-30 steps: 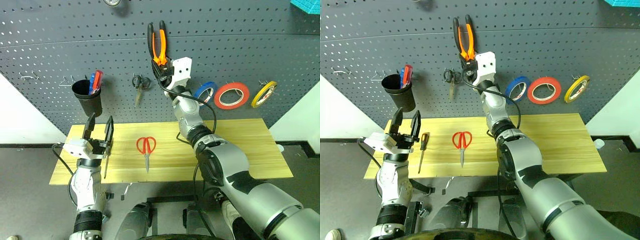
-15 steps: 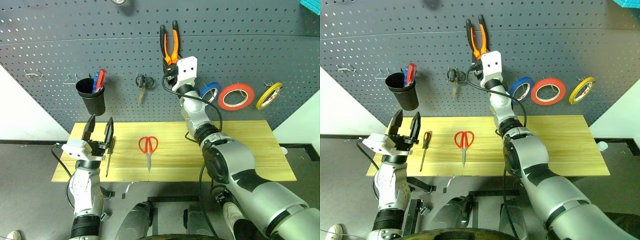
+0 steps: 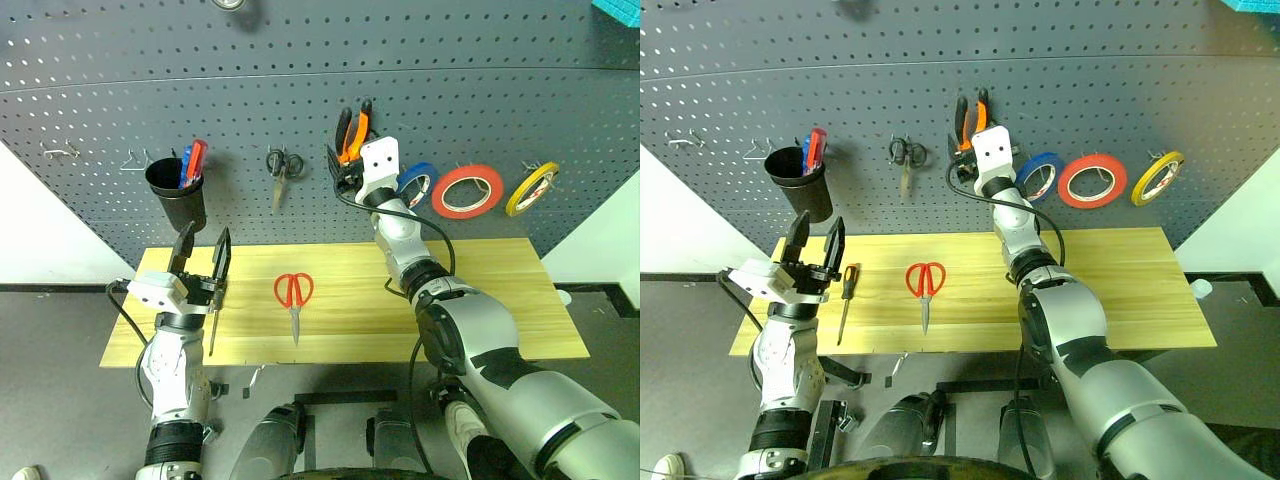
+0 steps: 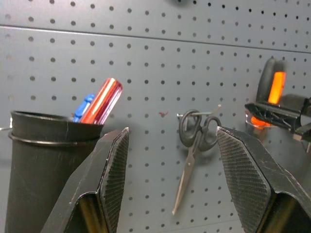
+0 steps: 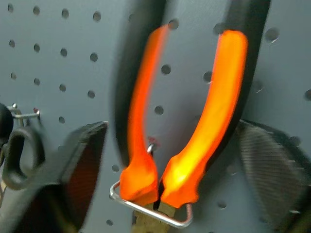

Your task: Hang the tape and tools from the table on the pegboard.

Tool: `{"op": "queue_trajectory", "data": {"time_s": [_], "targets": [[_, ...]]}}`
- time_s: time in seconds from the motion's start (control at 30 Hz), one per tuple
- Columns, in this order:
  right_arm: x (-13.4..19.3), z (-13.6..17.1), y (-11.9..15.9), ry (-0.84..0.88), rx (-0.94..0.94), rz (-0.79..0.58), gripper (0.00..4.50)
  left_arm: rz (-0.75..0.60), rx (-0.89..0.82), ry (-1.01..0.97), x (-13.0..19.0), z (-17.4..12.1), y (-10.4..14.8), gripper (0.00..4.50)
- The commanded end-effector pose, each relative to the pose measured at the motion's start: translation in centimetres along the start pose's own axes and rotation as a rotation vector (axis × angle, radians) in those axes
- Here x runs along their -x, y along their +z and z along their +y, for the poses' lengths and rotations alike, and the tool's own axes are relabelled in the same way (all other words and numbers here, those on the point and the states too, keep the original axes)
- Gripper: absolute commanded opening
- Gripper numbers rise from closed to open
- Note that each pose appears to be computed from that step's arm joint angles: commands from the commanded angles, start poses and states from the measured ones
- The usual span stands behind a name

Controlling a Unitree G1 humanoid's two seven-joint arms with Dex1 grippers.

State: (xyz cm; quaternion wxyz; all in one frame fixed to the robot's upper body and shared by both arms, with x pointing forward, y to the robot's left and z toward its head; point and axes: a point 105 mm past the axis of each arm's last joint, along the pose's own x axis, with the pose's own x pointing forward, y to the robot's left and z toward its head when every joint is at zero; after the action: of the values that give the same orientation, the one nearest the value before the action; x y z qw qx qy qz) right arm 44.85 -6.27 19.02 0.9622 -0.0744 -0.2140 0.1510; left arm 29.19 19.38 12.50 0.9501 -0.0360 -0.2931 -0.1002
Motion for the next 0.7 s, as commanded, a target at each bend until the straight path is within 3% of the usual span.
{"op": "queue_trajectory", "data": {"time_s": [0.03,0.23,0.43,0.57,0.7], "targets": [[-0.9,-0.2,3.4,-0.001,0.042,-0.147,4.47,-0.04,-0.013,-0.002,-0.5,0.1,0.7,2.99],[0.5,0.2,6.7,0.065,0.099,-0.378,4.47,-0.013,-0.021,0.026,0.4,1.3,0.8,2.99],[3.4,0.1,8.4,0.157,0.195,-0.517,4.47,0.18,-0.013,0.026,1.1,1.1,-1.2,2.99],[6.9,-0.6,8.5,0.261,0.243,-0.506,4.47,0.412,-0.033,0.061,1.7,0.0,-4.4,2.99],[10.0,-1.8,7.9,0.37,0.191,-0.358,4.49,0.628,-0.076,0.142,1.4,-1.1,-7.1,3.16]]}}
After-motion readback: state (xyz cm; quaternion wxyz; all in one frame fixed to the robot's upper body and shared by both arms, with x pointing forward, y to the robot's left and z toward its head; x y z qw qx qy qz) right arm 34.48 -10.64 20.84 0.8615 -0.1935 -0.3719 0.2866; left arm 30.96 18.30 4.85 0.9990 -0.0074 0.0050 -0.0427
